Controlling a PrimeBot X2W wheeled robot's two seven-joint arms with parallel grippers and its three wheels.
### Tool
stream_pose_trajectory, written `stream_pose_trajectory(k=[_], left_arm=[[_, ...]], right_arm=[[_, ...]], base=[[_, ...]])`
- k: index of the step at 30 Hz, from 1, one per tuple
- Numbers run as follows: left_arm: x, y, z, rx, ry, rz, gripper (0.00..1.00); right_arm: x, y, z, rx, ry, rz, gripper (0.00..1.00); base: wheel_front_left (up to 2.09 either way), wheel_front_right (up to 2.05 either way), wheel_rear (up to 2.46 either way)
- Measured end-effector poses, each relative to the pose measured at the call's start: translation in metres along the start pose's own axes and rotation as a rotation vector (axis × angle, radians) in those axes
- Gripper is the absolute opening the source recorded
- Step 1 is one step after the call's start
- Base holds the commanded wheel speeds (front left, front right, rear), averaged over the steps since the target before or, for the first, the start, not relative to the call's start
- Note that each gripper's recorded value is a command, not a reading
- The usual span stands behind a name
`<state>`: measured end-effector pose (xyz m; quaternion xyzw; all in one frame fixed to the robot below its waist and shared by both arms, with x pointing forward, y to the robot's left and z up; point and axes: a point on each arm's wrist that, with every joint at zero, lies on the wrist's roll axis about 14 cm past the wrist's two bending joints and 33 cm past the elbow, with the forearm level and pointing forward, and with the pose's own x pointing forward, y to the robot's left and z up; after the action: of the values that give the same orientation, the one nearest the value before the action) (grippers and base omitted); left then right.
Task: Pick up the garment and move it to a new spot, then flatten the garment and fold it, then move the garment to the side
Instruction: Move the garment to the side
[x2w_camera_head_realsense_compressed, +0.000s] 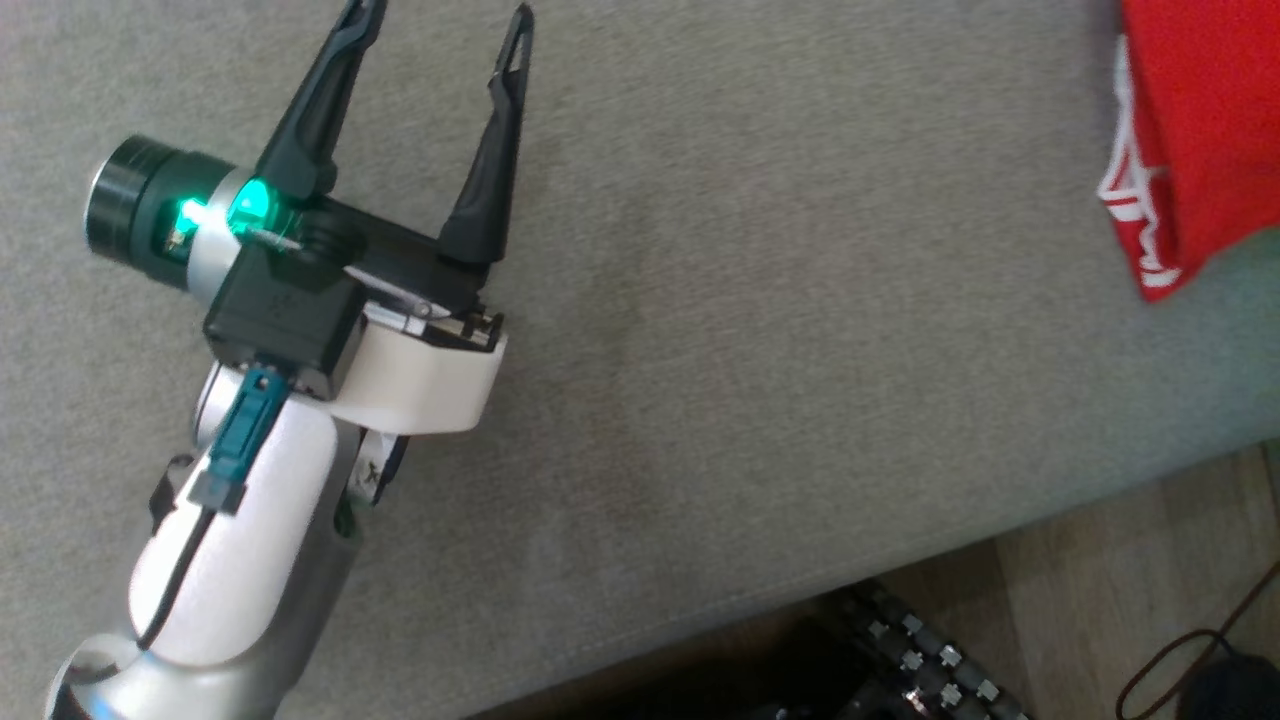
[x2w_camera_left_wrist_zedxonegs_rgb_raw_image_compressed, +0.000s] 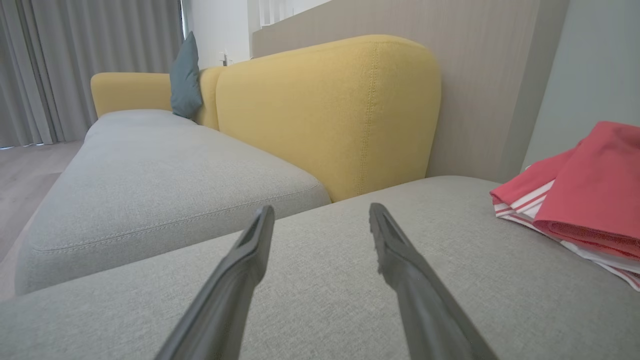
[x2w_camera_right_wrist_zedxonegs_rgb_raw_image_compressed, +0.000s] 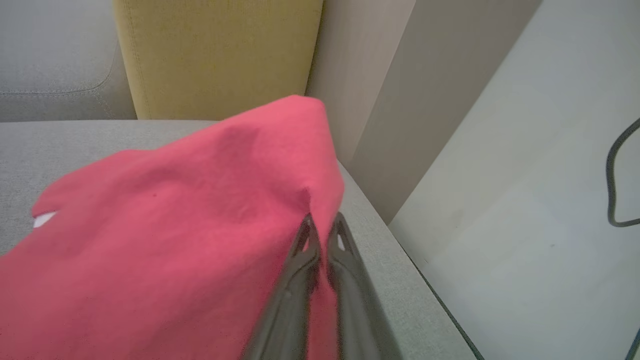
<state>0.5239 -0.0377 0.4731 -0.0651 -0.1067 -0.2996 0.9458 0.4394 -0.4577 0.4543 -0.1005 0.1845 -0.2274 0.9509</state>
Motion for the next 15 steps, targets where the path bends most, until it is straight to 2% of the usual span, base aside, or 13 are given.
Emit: stream_pose_trajectory(k=[1, 4, 6, 7, 13, 15], left_arm=[[0.0, 0.001, -0.003, -0.001, 0.003, 0.0, 1.0], [-0.003, 0.007, -0.01, 0.002, 0.021, 0.013, 1.0], [-0.006, 0.01, -0.015, 0.006, 0.036, 0.022, 1.0], [-0.007, 0.012, -0.015, 0.009, 0.037, 0.025, 1.0], [-0.01, 0.016, -0.006, 0.016, 0.027, 0.041, 1.0], [-0.014, 0.018, -0.001, 0.024, 0.031, 0.057, 1.0]], right_arm=[[0.003, 0.0, -0.004, 0.0, 0.005, -0.006, 0.0], [0.012, -0.002, -0.013, 0.014, 0.014, -0.029, 0.71], [0.015, 0.001, -0.018, 0.024, 0.017, -0.031, 0.87], [0.016, 0.002, -0.021, 0.03, 0.019, -0.032, 1.0], [0.008, -0.007, -0.025, 0.061, 0.007, -0.069, 1.0], [-0.004, -0.01, -0.02, 0.062, -0.043, -0.074, 1.0]], base=[[0.0, 0.0, 0.0], [0.0, 0.0, 0.0], [0.0, 0.0, 0.0], [0.0, 0.0, 0.0], [0.0, 0.0, 0.0], [0.0, 0.0, 0.0]])
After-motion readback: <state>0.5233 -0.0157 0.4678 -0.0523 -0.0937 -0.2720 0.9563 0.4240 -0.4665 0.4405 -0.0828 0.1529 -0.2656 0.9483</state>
